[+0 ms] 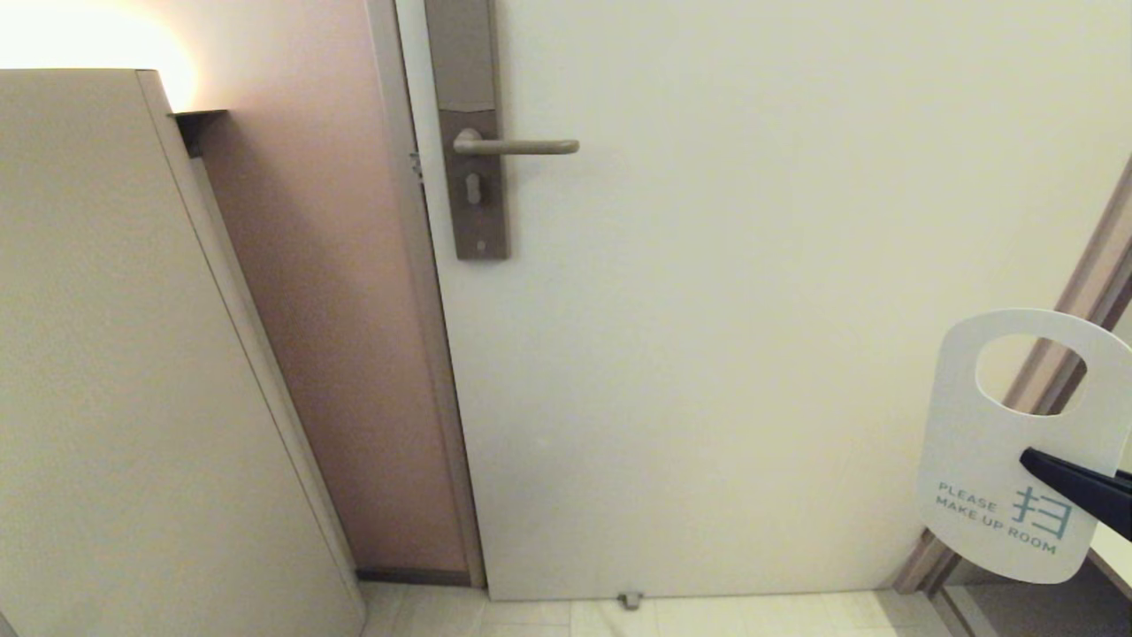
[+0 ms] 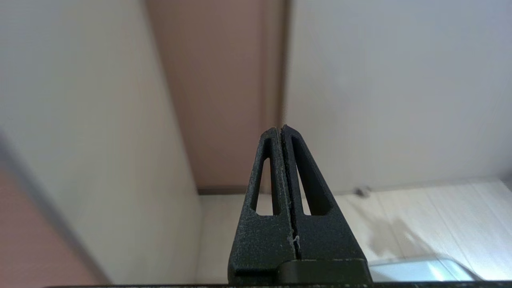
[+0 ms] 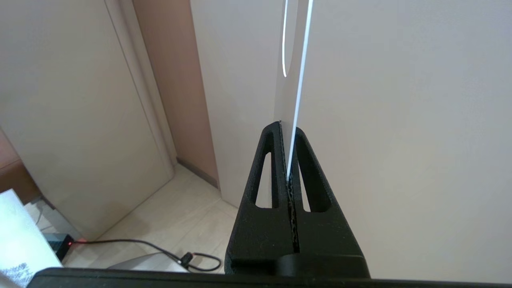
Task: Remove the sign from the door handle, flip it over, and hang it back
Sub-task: Hang the sign back with the other side facing out
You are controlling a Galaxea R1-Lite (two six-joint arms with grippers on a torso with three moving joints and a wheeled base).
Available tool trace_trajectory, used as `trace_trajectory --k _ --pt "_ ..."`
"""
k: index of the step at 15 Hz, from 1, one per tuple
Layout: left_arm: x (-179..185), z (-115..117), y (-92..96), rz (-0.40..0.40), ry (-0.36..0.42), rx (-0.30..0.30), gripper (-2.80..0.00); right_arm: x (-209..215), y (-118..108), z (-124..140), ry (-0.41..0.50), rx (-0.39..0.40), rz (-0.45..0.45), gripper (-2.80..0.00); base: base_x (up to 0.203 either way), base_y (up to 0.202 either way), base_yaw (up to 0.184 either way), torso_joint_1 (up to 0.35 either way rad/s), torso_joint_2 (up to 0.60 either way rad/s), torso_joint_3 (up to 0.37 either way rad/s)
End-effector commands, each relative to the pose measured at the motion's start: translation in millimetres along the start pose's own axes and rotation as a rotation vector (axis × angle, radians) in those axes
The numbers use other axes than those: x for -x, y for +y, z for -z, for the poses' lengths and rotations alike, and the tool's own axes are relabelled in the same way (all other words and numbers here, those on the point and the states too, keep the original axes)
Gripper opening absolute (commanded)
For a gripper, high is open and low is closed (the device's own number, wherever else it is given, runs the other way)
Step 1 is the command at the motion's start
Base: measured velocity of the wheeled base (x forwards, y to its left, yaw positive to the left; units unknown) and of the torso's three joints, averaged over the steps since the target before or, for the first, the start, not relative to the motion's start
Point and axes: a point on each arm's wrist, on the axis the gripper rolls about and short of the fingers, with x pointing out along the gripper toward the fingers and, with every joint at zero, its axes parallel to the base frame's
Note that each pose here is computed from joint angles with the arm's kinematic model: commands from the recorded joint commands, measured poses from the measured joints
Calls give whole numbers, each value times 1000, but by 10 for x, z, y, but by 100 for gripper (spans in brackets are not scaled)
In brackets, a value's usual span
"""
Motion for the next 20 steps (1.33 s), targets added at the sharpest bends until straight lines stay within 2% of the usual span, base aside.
trace_trajectory --k 1,3,4,7,9,13,14,16,20 --pt "29 26 3 -25 -31 1 -280 34 23 24 -8 4 -2 -280 0 0 0 0 0 0" --pt "66 42 2 -31 -75 -25 -280 85 58 70 -15 10 -1 -280 0 0 0 0 0 0" --pt "92 66 1 -34 -95 -61 -280 136 92 111 -25 17 7 -280 0 0 0 0 0 0" --pt "145 140 -5 -34 -130 -139 -280 313 196 271 -68 38 84 -280 0 0 0 0 0 0" --pt "145 137 -2 -42 -133 -121 -280 424 268 374 -97 56 106 -280 0 0 0 0 0 0" --pt "146 132 -2 -40 -139 -45 -280 649 409 614 -101 58 159 -280 0 0 0 0 0 0" --pt "146 132 -2 -42 -139 -45 -280 697 433 669 -102 57 196 -280 0 0 0 0 0 0" --pt "146 132 -2 -40 -139 -45 -280 728 415 770 -75 34 345 -280 0 0 0 0 0 0" --pt "146 132 -2 -41 -139 -45 -280 705 361 979 0 21 487 -280 0 0 0 0 0 0"
